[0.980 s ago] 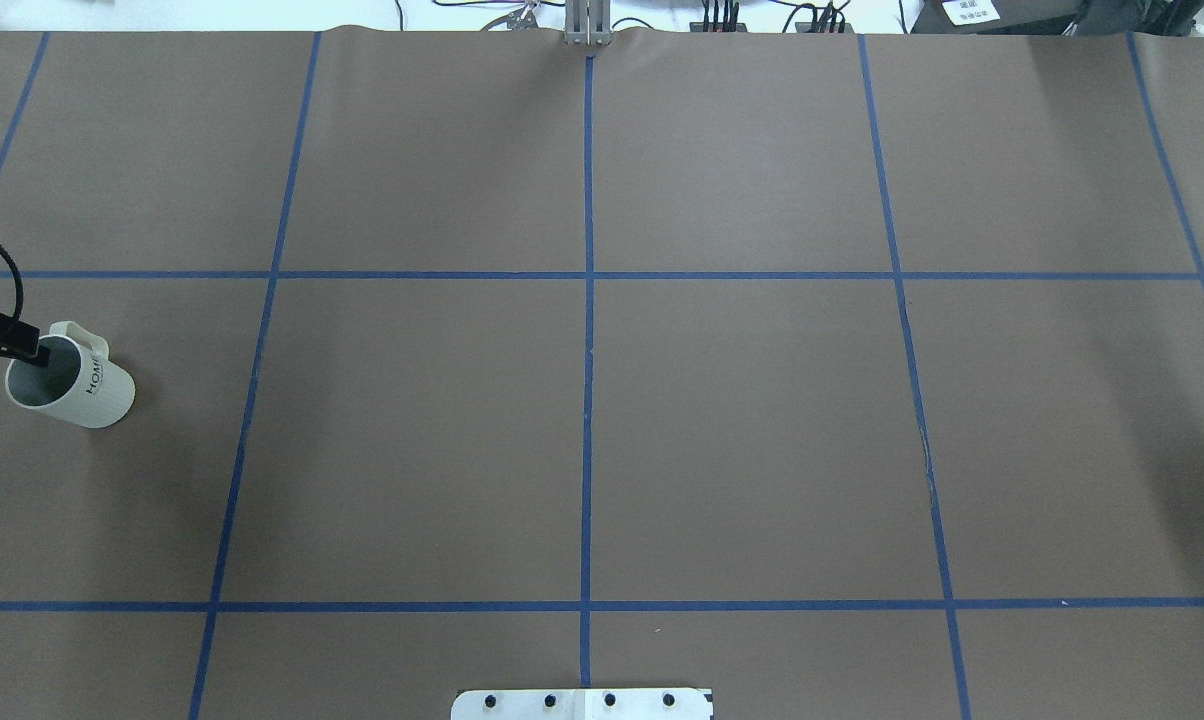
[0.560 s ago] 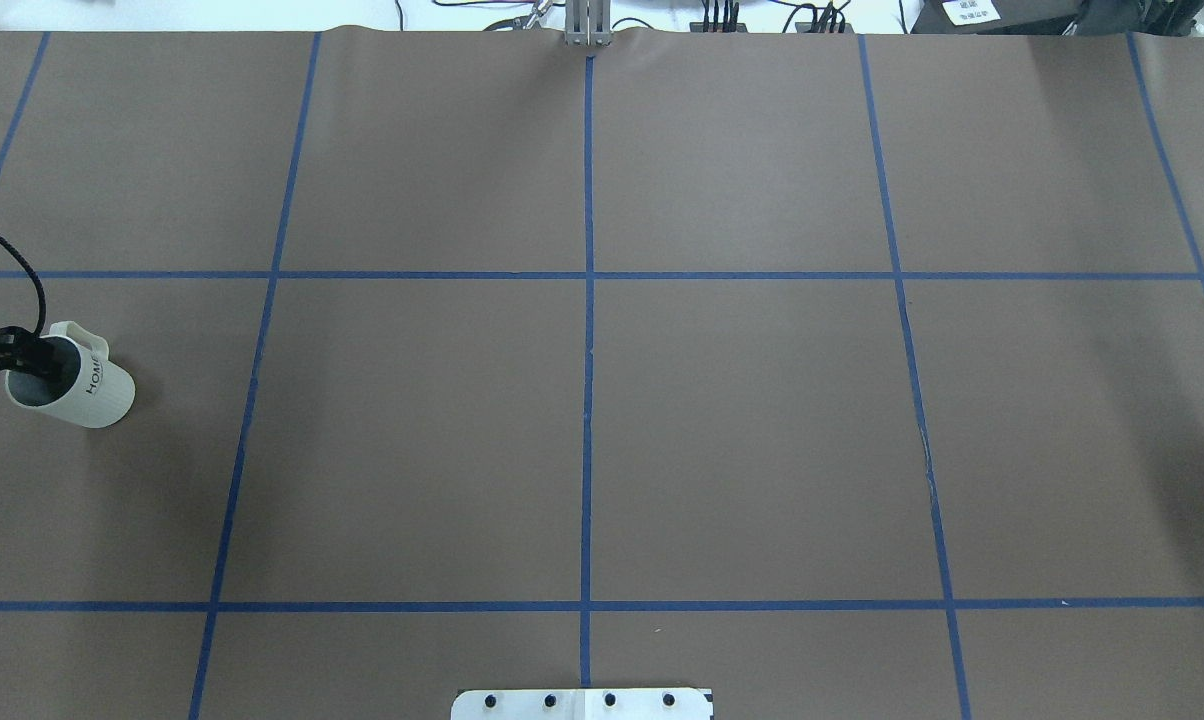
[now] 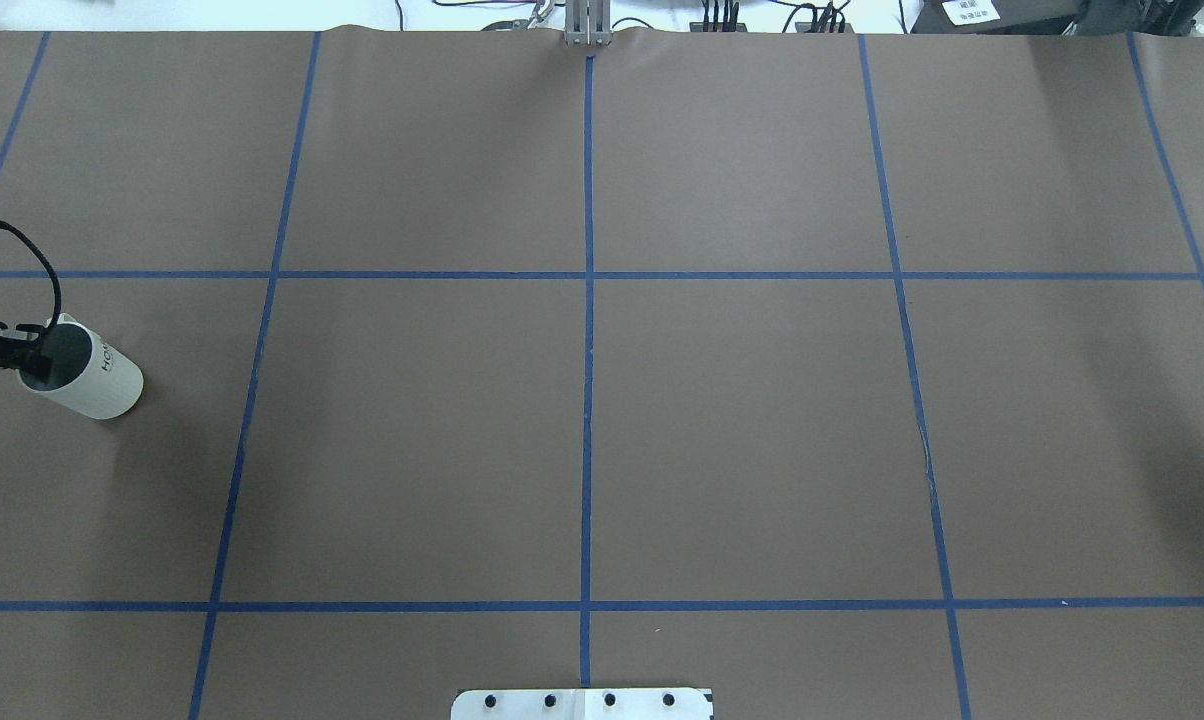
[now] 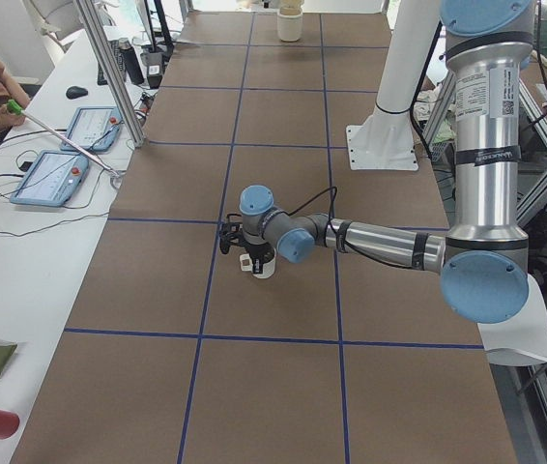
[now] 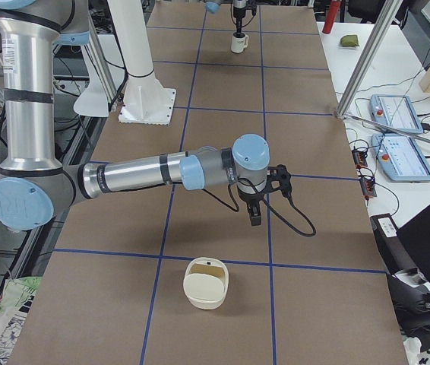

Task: Left arm hands cup to right arm to dump lemon

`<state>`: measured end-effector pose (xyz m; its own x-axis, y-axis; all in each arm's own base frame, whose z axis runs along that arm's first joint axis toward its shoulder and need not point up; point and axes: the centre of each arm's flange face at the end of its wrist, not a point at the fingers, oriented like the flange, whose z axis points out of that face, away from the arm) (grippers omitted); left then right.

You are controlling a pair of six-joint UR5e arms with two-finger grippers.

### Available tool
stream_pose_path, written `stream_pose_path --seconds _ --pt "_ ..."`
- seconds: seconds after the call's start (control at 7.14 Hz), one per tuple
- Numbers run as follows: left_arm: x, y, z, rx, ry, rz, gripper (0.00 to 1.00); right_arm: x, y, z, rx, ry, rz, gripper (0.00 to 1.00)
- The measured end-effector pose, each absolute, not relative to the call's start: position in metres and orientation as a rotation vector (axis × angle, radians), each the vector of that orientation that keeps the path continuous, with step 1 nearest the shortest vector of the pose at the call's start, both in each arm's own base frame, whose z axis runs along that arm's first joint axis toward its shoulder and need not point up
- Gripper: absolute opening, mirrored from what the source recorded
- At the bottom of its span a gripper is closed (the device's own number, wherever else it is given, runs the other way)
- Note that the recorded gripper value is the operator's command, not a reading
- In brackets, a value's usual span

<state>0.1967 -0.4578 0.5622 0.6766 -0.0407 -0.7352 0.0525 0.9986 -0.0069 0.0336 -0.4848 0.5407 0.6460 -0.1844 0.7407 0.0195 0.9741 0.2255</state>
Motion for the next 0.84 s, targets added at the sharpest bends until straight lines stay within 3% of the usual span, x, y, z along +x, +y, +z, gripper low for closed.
stream_pose_path --seconds 0.28,0.84 --pt "0.17 -0.496 0.504 -0.037 0.88 -0.128 0.0 0.029 -0.504 0.511 0.256 -0.864 -0.15 1.0" --pt "0.18 -0.584 0.328 -0.154 0.862 -0.281 0.0 -0.046 -0.531 0.432 0.48 -0.866 -0.301 1.0"
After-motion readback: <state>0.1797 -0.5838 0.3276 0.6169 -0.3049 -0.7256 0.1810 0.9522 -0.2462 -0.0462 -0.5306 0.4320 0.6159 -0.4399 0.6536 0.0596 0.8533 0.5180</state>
